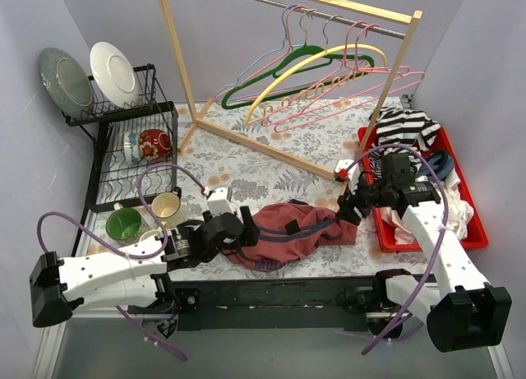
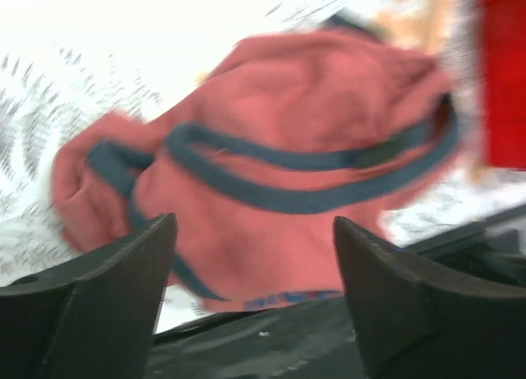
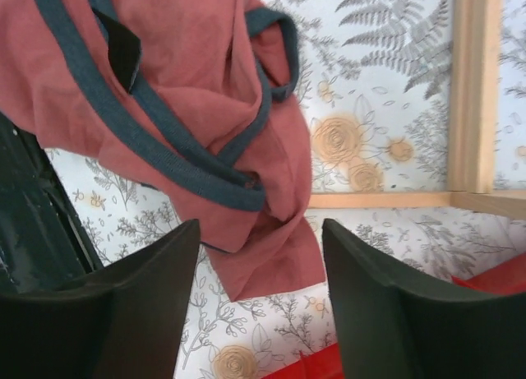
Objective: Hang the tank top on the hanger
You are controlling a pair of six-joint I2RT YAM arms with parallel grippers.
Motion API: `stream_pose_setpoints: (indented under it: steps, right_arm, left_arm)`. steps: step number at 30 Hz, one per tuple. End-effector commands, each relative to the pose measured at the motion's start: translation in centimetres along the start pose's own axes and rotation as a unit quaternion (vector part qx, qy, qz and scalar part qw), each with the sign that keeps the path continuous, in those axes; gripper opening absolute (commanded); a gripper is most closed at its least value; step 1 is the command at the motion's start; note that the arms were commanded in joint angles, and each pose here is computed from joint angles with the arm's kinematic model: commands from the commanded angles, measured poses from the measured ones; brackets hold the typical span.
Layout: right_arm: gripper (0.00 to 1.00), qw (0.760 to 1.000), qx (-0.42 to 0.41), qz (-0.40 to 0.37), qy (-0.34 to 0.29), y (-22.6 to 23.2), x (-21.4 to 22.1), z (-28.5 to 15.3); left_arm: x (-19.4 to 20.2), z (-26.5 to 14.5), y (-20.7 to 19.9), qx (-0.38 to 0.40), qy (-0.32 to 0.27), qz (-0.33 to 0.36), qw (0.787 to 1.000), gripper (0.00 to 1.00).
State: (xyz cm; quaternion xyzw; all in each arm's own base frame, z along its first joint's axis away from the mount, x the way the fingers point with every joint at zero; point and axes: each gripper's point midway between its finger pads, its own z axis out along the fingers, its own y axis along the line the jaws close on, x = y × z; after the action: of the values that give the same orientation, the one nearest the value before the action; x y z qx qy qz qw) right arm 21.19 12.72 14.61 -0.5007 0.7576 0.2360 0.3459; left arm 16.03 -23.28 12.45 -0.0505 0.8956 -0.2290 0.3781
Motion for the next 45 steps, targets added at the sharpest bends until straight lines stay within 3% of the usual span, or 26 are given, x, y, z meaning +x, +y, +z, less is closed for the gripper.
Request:
stream_pose_setpoints:
  steps: [1,7,12,13,15,16,21,23,24,27,32,36,40,45]
  right_arm:
    - [0.74,0.997,0.042,-0.026,-0.059,-1.8,-4.9,-2.5]
    - [0.75,0.983,-0.122,-0.014,-0.139,3.9,-5.2,-0.6]
    - [0.74,0.975,-0.175,0.0,-0.139,5.5,-3.1,0.8]
    - [0.73,0.973,-0.18,-0.016,-0.146,5.7,-3.2,0.7]
    - [0.73,0.972,-0.185,-0.012,-0.143,5.9,-3.2,0.5]
    - [0.73,0.973,-0.182,-0.013,-0.143,5.8,-3.1,0.5]
    - [0.73,0.975,-0.163,-0.004,-0.151,5.2,-2.5,0.4]
    - [0.73,0.975,-0.162,-0.003,-0.154,5.1,-2.6,0.4]
    - [0.73,0.975,-0.162,0.001,-0.153,5.0,-2.5,0.3]
    - [0.73,0.974,-0.162,0.0,-0.158,4.9,-2.5,0.0]
    - [0.73,0.974,-0.16,0.003,-0.161,4.8,-2.4,-0.2]
    - [0.73,0.973,-0.164,0.006,-0.163,5.0,-2.4,-0.3]
    - [0.73,0.973,-0.162,0.005,-0.167,4.9,-2.5,-0.4]
    - [0.73,0.972,-0.159,0.01,-0.171,4.7,-2.5,-0.5]
  left_arm:
    - [-7.2,-4.8,-5.6,0.09,-0.071,0.031,0.993,0.84]
    - [-16.3,-12.8,-9.5,0.169,-0.181,0.106,0.963,0.97]
    - [-23.1,-16.1,-12.8,0.172,-0.257,0.167,0.936,0.98]
    - [-23.6,-14.6,-13.9,0.169,-0.248,0.185,0.936,0.98]
    - [-27.0,-15.6,-15.6,0.188,-0.269,0.187,0.926,0.98]
    - [-28.2,-13.3,-15.9,0.188,-0.256,0.195,0.928,0.98]
    - [-36.7,-13.6,-17.1,0.236,-0.312,0.17,0.904,0.97]
    - [-37.6,-11.4,-18.0,0.273,-0.283,0.156,0.906,0.95]
    - [-39.8,-12.3,-17.8,0.275,-0.303,0.152,0.9,0.92]
    - [-42.3,-9.8,-16.7,0.279,-0.287,0.139,0.906,0.88]
    - [-42.9,-8.3,-16.1,0.325,-0.251,0.134,0.902,0.84]
    - [-41.7,-6.8,-16.7,0.36,-0.212,0.169,0.893,0.81]
    - [-40.8,-4.8,-17.0,0.379,-0.177,0.198,0.886,0.71]
    - [-41.2,-4.1,-16.9,0.374,-0.182,0.225,0.881,0.61]
